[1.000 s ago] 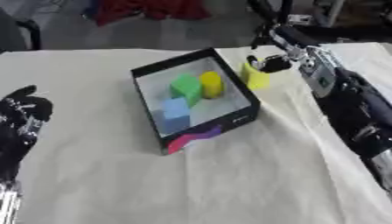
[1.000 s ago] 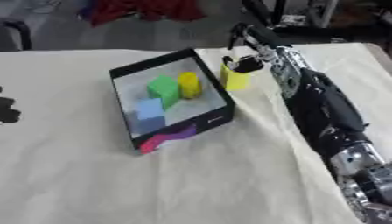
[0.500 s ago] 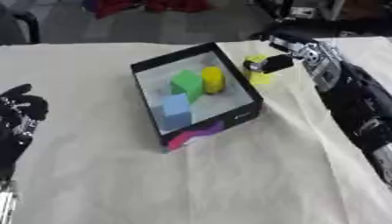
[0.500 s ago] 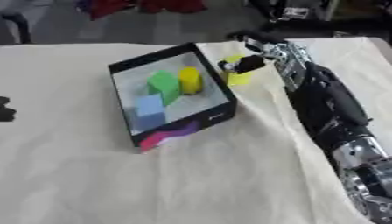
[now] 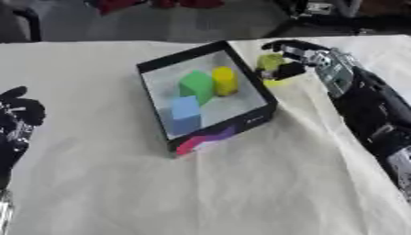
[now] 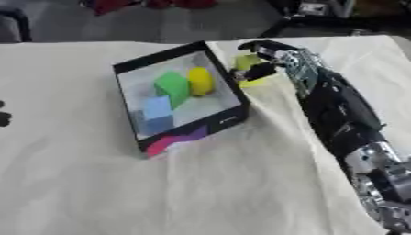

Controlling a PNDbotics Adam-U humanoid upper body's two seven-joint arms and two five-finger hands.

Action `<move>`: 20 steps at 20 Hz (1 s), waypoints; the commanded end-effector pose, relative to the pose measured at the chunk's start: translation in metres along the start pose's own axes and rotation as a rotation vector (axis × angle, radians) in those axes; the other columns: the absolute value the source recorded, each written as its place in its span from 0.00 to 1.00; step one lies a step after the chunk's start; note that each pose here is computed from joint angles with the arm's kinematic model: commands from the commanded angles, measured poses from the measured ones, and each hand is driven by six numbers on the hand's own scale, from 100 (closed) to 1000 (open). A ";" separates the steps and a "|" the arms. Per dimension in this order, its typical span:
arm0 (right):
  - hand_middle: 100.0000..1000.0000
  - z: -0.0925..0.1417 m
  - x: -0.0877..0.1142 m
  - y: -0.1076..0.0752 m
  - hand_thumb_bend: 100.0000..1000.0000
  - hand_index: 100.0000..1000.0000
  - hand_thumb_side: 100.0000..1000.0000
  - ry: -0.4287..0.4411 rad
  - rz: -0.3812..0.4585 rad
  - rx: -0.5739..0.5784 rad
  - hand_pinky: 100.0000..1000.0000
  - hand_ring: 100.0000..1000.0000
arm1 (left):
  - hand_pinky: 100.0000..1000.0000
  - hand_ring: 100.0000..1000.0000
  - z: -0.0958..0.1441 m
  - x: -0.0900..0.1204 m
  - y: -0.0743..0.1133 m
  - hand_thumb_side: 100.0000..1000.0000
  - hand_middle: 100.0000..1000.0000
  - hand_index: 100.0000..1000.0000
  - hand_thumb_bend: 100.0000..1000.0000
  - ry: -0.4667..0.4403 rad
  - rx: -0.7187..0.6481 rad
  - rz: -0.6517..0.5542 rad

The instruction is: Pick up objects on the table and place them in the box.

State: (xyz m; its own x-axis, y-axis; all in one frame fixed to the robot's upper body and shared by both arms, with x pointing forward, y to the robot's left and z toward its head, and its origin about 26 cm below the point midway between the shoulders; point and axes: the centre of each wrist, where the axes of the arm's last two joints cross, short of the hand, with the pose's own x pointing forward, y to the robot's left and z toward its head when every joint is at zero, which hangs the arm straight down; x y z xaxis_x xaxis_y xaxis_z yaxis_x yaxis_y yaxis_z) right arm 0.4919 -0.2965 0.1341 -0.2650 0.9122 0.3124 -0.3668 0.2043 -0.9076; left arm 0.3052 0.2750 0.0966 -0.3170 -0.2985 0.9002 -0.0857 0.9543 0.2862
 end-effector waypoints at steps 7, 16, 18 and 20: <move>0.96 0.001 -0.005 -0.007 0.22 1.00 0.58 0.044 -0.002 -0.009 0.90 1.00 | 0.60 0.54 -0.007 0.012 0.002 0.63 0.57 0.81 0.73 -0.050 -0.006 -0.006; 0.91 -0.001 -0.006 0.001 0.05 0.97 0.32 0.062 0.019 0.008 0.86 0.94 | 0.61 0.54 -0.008 0.013 0.001 0.63 0.57 0.81 0.73 -0.056 -0.009 -0.001; 0.88 -0.001 -0.006 0.000 0.00 0.95 0.14 0.061 0.033 0.004 0.83 0.90 | 0.61 0.54 -0.008 0.013 0.001 0.63 0.57 0.81 0.72 -0.056 -0.009 -0.001; 0.86 -0.001 -0.006 -0.001 0.00 0.93 0.00 0.058 0.041 -0.012 0.80 0.87 | 0.61 0.54 -0.008 0.013 0.001 0.63 0.57 0.81 0.73 -0.057 -0.008 0.000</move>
State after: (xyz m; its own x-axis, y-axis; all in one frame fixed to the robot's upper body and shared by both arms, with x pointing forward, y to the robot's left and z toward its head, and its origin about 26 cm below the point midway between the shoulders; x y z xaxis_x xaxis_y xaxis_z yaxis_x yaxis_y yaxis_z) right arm 0.4933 -0.2991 0.1279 -0.2303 0.9332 0.2758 -0.3592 0.1819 -0.9154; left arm 0.3070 0.2732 0.1011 -0.3353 -0.2958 0.8945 -0.0779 0.9549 0.2866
